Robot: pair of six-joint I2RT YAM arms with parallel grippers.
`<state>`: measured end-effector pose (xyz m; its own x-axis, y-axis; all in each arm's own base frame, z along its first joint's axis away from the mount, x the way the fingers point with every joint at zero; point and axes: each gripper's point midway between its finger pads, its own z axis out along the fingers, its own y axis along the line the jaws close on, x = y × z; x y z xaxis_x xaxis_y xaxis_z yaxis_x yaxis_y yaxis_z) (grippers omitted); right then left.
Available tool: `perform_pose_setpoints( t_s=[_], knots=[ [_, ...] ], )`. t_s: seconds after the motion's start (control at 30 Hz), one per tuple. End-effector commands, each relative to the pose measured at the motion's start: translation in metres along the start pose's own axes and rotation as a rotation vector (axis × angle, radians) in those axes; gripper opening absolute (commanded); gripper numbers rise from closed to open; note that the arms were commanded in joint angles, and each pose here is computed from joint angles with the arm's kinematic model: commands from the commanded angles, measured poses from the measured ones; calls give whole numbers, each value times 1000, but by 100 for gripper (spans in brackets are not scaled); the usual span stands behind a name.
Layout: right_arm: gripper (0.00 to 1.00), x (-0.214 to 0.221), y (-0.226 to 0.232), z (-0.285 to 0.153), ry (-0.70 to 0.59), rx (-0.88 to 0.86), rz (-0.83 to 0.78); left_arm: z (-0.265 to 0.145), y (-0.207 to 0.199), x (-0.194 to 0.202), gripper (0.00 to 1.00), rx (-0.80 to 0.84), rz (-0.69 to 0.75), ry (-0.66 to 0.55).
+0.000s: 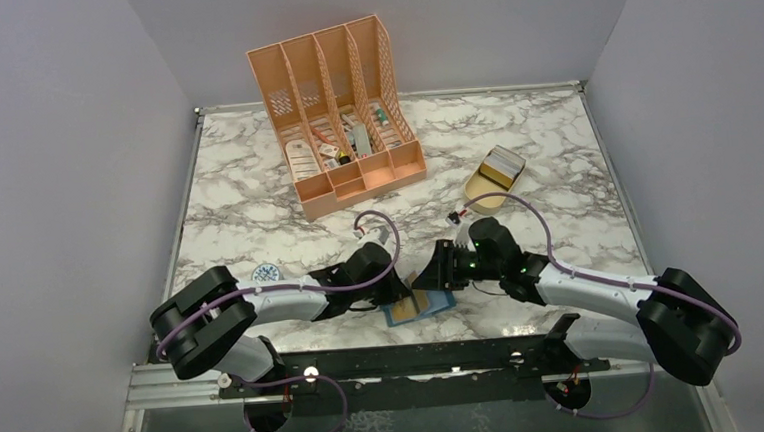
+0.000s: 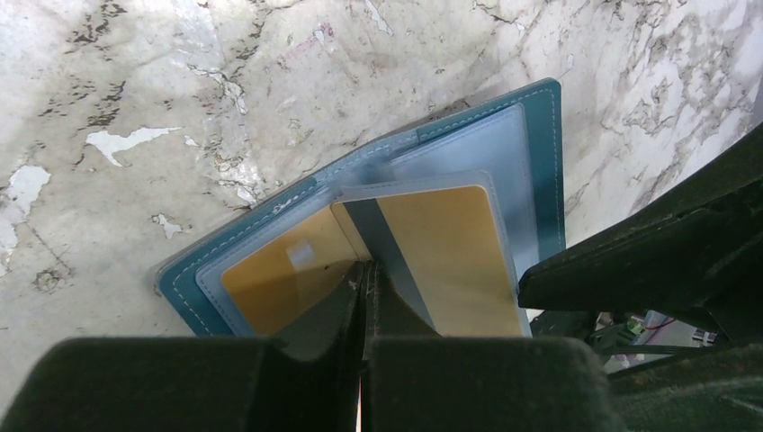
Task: Put the credit cards into the card holder
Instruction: Turn over the card slot in the card holder.
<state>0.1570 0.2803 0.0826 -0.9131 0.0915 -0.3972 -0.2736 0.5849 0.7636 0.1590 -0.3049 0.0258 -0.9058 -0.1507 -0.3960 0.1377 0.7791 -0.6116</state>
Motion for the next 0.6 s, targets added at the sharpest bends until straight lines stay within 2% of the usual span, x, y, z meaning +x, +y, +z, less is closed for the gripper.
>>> perform_pose_setpoints(
  t_s=[0.0, 0.57],
  knots=[
    [41, 4, 9, 1, 12, -58, -3, 3, -3, 6, 0, 29, -11, 26],
    [41, 10, 23, 7, 56, -155, 18, 0, -12, 3, 0, 81, -23, 6]
  ],
)
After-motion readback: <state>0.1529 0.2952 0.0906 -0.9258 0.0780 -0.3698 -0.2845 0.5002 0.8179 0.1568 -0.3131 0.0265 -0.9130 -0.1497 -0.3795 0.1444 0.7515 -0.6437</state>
